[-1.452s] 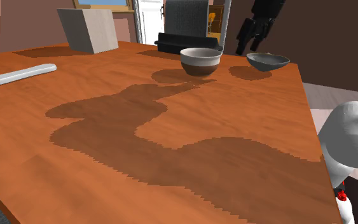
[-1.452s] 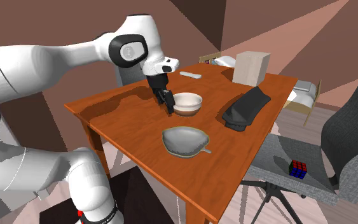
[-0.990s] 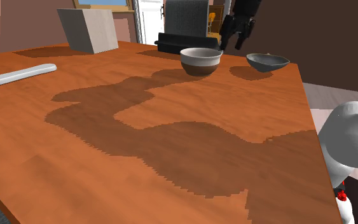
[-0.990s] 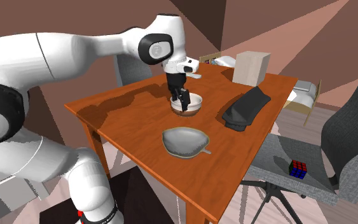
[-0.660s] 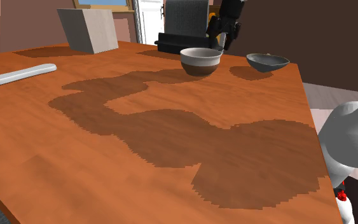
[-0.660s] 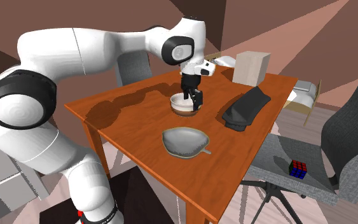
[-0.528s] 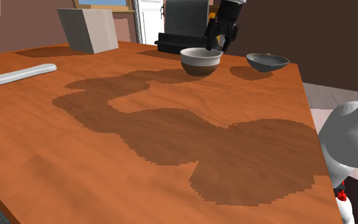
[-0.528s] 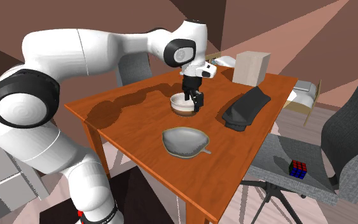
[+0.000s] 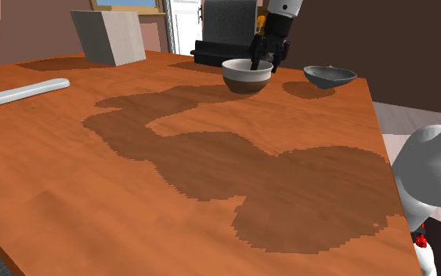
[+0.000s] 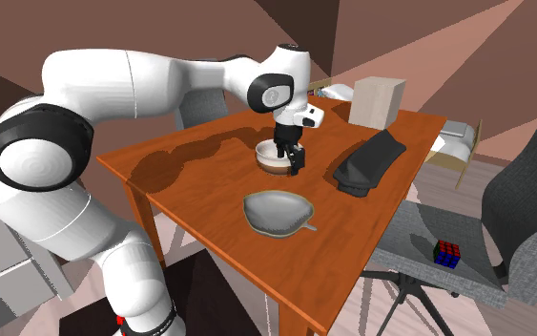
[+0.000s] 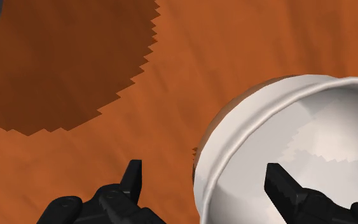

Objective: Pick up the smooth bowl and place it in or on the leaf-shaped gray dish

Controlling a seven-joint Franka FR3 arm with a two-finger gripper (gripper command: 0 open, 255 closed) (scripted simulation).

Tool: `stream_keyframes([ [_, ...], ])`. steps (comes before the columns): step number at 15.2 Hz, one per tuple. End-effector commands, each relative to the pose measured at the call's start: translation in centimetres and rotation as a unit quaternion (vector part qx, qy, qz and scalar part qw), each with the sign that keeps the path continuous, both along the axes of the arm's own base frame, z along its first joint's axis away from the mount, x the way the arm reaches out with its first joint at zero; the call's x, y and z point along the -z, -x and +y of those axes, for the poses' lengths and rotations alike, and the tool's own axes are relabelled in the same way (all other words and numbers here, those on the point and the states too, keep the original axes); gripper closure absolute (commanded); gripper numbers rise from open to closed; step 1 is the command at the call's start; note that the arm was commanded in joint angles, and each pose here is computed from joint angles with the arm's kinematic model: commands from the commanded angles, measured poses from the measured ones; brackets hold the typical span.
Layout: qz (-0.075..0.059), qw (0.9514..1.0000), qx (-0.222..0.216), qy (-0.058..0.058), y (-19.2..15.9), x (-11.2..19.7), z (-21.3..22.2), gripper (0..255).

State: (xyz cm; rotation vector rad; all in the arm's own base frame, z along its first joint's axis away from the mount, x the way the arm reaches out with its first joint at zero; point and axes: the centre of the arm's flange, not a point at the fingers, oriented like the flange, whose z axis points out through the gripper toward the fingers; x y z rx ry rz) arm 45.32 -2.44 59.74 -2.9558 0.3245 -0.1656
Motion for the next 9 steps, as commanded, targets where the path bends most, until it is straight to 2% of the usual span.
stream_keyframes([
  [1,0.000,1.0000,0.000,0.000,0.00,0.05,0.00,0],
  [4,0.000,1.0000,0.000,0.000,0.00,0.04,0.00,0],
  [5,0.000,1.0000,0.000,0.000,0.00,0.04,0.00,255],
  [9,0.000,1.0000,0.000,0.000,0.00,0.04,0.00,255],
])
